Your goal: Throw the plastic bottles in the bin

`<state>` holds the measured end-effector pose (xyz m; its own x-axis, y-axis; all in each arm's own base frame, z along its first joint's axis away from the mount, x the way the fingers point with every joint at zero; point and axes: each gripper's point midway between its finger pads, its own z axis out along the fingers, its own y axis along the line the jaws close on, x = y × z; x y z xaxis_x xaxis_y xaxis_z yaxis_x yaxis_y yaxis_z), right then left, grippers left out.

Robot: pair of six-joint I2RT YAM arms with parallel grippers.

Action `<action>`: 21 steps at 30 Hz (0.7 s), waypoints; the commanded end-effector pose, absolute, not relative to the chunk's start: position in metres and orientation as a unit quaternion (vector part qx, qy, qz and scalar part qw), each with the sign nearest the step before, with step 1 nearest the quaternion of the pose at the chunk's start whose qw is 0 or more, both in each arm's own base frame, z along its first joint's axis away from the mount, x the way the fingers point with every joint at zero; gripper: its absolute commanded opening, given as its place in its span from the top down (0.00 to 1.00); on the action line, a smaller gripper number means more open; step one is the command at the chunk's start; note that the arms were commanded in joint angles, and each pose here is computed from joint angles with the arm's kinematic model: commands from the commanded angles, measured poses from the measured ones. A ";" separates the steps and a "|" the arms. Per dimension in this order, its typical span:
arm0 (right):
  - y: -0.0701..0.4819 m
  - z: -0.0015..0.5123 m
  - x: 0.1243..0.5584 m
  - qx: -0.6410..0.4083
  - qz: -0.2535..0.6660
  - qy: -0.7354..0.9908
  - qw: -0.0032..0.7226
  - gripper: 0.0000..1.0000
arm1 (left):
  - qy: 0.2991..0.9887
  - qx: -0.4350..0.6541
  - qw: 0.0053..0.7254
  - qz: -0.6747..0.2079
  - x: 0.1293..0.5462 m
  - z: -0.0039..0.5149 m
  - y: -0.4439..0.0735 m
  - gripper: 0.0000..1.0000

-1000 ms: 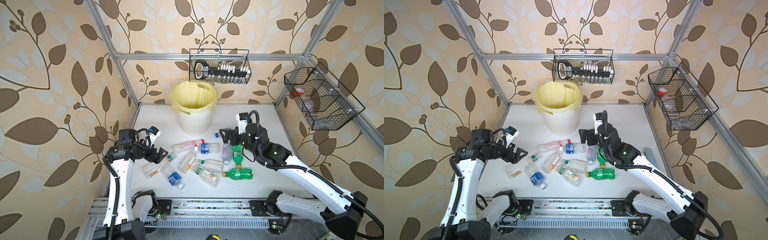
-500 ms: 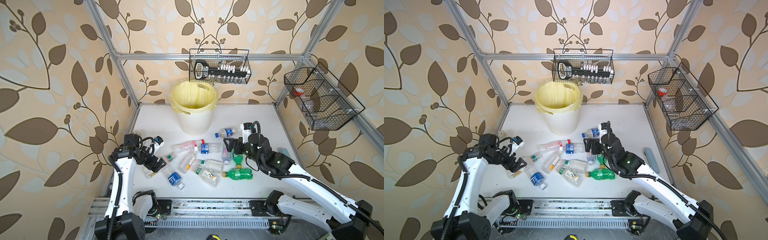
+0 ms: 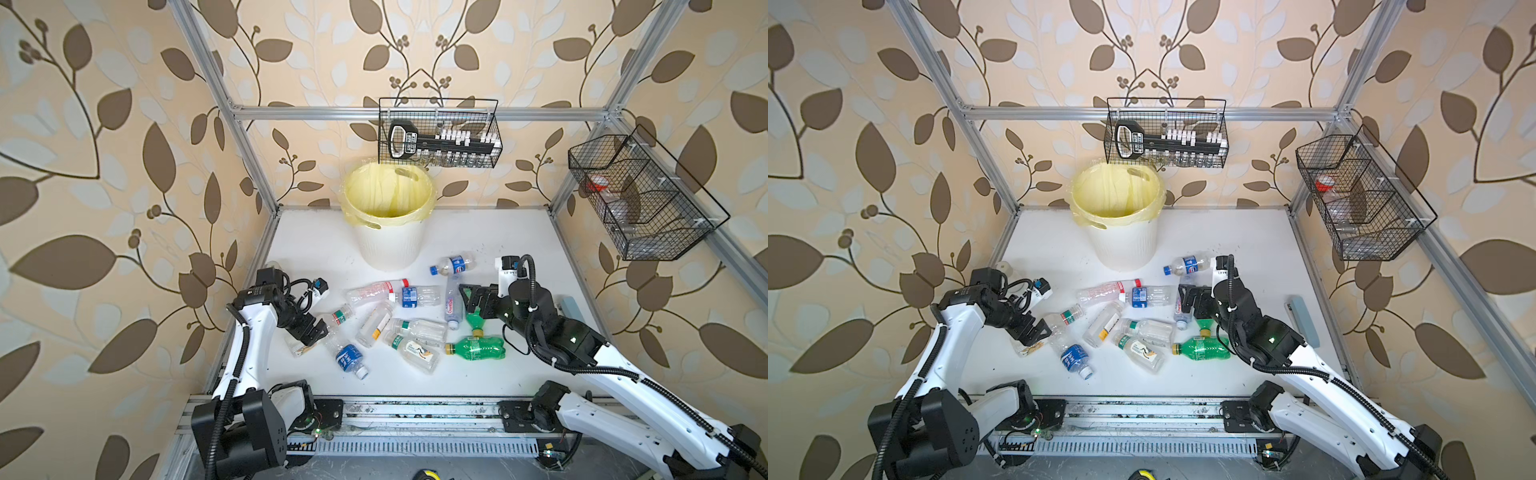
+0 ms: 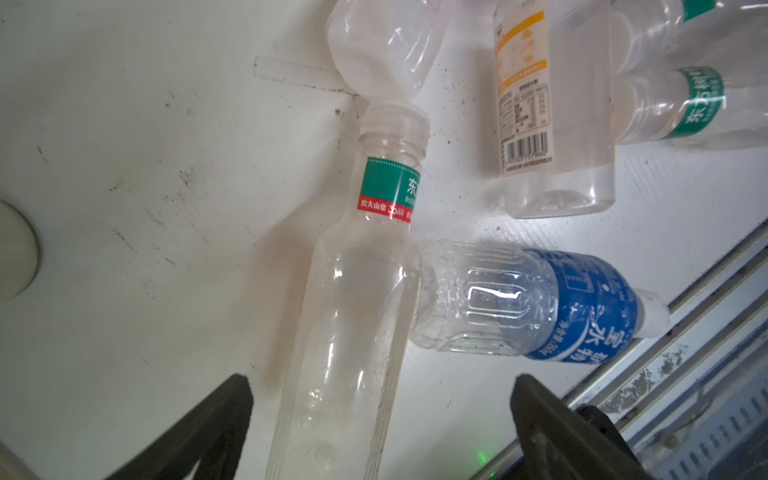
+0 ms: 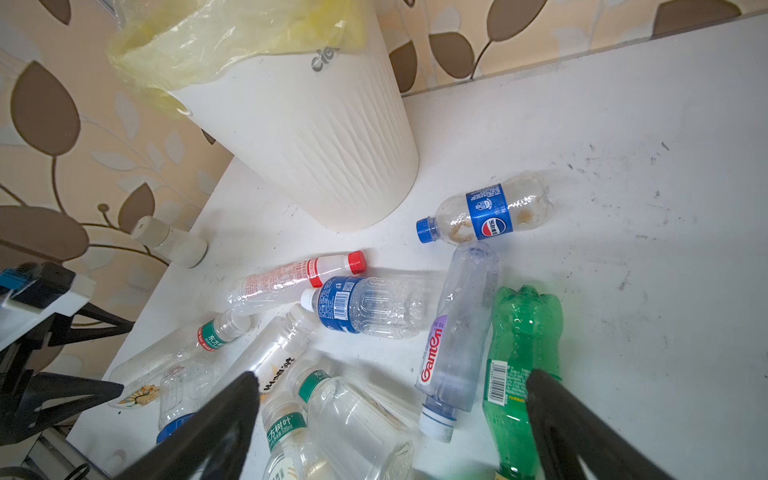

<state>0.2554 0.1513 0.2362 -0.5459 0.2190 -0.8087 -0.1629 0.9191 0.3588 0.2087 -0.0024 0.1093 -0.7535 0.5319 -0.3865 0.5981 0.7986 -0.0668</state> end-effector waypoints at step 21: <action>0.138 0.220 0.250 0.029 0.174 0.864 0.472 0.00 | 0.920 0.365 0.140 -0.037 0.203 0.060 0.019 0.01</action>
